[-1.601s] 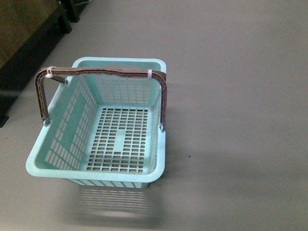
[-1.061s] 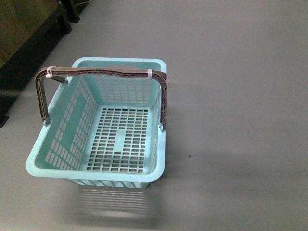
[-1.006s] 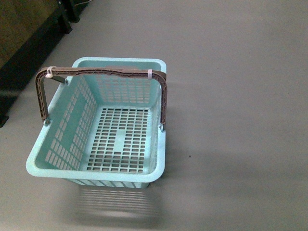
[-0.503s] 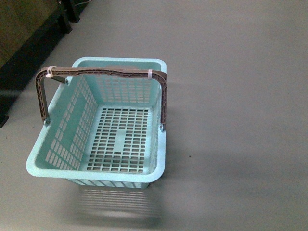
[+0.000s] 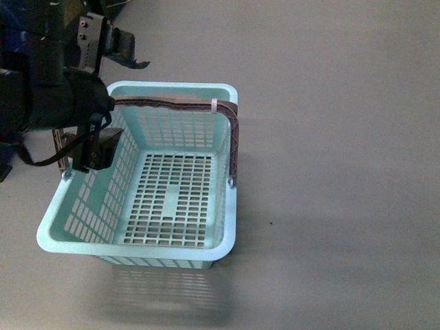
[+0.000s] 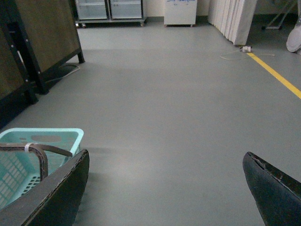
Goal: Pick lemon and mango into basket
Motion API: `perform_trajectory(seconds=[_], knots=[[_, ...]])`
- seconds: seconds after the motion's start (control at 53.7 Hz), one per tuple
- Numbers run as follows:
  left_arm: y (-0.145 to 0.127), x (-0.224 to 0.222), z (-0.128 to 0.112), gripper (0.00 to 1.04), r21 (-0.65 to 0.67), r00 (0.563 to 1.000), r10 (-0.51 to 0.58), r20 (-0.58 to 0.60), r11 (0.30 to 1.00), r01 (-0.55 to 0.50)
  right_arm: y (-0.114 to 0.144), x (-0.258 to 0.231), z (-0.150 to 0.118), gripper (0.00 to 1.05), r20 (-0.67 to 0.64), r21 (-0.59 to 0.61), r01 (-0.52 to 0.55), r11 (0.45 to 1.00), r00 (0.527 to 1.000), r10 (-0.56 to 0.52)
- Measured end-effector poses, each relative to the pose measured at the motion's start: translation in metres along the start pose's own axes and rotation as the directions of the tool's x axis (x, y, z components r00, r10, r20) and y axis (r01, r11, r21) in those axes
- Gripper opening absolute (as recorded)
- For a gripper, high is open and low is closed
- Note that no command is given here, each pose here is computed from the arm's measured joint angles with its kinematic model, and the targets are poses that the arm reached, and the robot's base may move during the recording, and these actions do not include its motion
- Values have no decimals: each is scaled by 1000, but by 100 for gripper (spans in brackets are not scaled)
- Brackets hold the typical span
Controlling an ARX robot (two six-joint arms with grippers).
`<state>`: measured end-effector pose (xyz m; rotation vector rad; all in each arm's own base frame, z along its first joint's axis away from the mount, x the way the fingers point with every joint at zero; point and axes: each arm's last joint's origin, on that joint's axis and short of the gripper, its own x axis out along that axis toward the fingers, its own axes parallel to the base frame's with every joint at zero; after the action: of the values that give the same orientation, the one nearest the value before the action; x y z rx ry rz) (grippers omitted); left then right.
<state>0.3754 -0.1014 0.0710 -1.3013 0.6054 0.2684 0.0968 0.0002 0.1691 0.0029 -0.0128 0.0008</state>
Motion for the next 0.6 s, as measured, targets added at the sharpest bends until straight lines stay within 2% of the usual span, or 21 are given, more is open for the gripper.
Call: perform_trajectory(seconds=[0.223, 0.317, 0.596], knots=[[-8, 28, -6, 96, -9, 1000, -1, -12, 1000, 1, 0, 0, 0, 96, 0, 0, 0, 1000, 1000, 0], [-7, 38, -9, 77, -21, 1000, 6, -17, 1000, -7, 0, 0, 0, 96, 0, 0, 0, 1000, 1000, 0], [-7, 43, -10, 36, -37, 999, 34, -21, 999, -35, 0, 0, 0, 96, 0, 0, 0, 1000, 1000, 0]])
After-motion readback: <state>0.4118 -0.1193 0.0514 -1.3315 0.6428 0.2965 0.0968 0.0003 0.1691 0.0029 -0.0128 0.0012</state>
